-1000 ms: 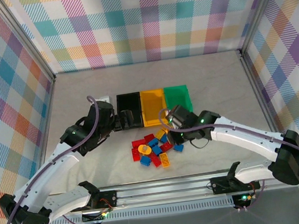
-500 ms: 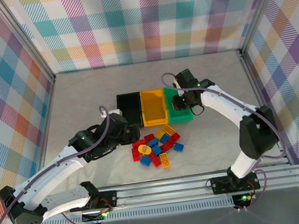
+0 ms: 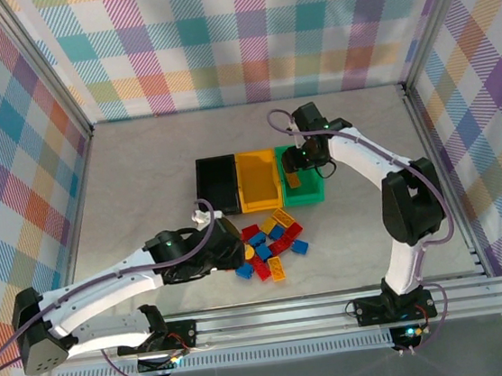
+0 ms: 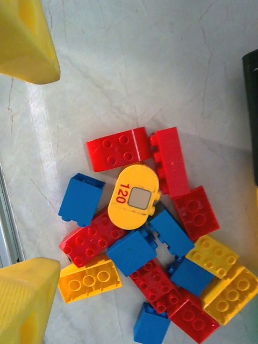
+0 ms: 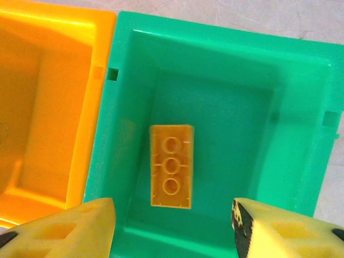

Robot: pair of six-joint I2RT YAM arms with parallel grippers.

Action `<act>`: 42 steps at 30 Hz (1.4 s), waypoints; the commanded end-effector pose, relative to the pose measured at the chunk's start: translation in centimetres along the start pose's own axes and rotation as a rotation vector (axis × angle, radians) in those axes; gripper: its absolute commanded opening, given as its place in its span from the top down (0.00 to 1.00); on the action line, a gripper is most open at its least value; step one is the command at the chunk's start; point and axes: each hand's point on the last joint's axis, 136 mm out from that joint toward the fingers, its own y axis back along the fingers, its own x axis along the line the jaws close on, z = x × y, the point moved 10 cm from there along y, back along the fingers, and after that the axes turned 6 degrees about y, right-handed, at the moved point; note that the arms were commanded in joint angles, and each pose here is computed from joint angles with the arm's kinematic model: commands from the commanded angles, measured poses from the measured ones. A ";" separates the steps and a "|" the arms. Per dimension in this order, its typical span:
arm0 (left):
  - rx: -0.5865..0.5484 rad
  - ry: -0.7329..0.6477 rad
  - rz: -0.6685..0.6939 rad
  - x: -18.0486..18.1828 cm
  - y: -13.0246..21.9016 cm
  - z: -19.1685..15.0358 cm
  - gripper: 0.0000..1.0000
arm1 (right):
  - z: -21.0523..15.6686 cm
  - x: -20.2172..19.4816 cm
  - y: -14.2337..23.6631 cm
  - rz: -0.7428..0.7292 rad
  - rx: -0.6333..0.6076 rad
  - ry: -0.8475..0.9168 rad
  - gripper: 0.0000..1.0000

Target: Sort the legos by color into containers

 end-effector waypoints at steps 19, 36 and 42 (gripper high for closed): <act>0.176 -0.189 0.068 -4.8 -6.1 -3.7 0.37 | -7.4 0.3 10.6 0.047 -0.134 -0.101 0.33; 0.202 -0.188 0.136 -4.2 -8.6 -3.8 0.20 | -9.3 0.1 12.8 0.026 -0.164 -0.126 0.27; 0.225 -0.181 0.108 -3.5 -8.8 -3.8 0.24 | -9.8 0.1 13.1 0.018 -0.171 -0.135 0.26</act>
